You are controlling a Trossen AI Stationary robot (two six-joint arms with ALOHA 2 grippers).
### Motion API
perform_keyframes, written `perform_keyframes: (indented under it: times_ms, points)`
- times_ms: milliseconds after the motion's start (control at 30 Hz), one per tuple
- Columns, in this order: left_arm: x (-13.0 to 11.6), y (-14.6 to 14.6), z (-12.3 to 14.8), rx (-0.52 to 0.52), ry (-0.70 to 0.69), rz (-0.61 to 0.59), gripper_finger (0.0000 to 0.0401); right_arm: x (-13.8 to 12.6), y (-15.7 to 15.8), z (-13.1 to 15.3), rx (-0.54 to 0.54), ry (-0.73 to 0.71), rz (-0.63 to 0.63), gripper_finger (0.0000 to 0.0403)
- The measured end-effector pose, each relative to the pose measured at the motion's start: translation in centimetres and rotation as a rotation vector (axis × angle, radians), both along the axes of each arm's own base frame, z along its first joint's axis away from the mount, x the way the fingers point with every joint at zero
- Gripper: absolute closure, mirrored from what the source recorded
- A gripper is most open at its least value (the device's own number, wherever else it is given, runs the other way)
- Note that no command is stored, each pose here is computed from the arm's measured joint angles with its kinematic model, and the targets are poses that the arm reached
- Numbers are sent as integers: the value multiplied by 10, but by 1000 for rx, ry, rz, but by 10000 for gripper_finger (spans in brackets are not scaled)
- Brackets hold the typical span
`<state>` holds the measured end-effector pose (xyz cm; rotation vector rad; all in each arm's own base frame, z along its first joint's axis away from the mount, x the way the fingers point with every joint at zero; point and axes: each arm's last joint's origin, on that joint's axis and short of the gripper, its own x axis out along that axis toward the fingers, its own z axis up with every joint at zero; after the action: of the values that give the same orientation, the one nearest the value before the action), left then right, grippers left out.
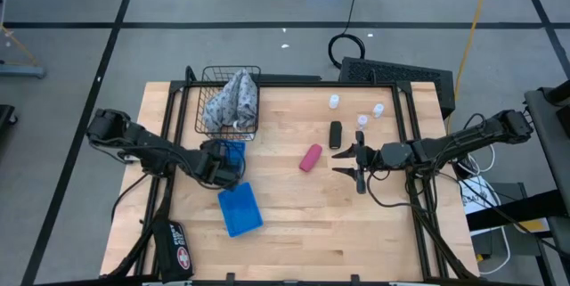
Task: Pick & Place Medicine items
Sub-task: Put the brown bandage into the top blue basket
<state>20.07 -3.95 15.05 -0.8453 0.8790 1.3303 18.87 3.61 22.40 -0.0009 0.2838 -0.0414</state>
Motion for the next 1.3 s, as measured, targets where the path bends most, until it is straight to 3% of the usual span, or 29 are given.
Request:
perform_keyframes:
  times_ms: [333, 667, 833, 1300]
  points:
    - [0, -1, -1, -55, 16, 3, 330, 0, 0, 0, 0, 0, 0, 243]
    - [-1, -2, -1, -76, 21, 6, 221, 0, 0, -1, 5, 9, -2, 243]
    - [-2, -2, 1, -76, 25, 2, 186, 0, 0, -1, 5, 9, -2, 243]
    - [-7, 1, 15, -88, -13, -41, 178, 0, 0, -1, 5, 9, -2, 243]
